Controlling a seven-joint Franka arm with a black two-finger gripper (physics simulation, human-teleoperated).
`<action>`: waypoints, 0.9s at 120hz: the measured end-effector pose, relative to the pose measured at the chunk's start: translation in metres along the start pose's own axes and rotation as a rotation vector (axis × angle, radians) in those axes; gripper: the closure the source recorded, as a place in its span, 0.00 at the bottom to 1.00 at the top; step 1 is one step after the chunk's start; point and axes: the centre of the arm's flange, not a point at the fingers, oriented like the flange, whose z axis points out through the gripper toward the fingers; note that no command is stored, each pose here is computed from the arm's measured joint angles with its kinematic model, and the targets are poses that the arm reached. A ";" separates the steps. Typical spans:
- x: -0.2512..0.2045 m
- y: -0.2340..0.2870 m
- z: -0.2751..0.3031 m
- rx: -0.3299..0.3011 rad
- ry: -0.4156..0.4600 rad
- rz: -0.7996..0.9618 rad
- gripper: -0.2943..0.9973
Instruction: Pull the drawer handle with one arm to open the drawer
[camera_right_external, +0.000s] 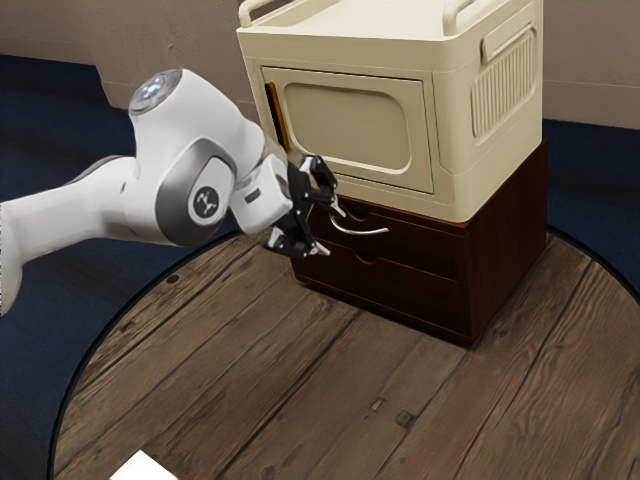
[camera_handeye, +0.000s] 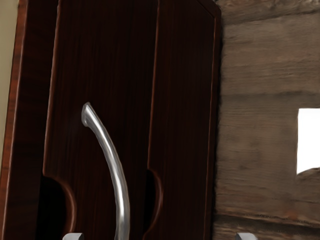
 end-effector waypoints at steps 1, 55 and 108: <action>0.001 0.000 0.000 0.001 0.001 0.002 0.49; 0.009 -0.006 0.018 0.069 0.000 0.013 0.58; 0.009 -0.007 0.025 0.082 -0.005 0.012 0.62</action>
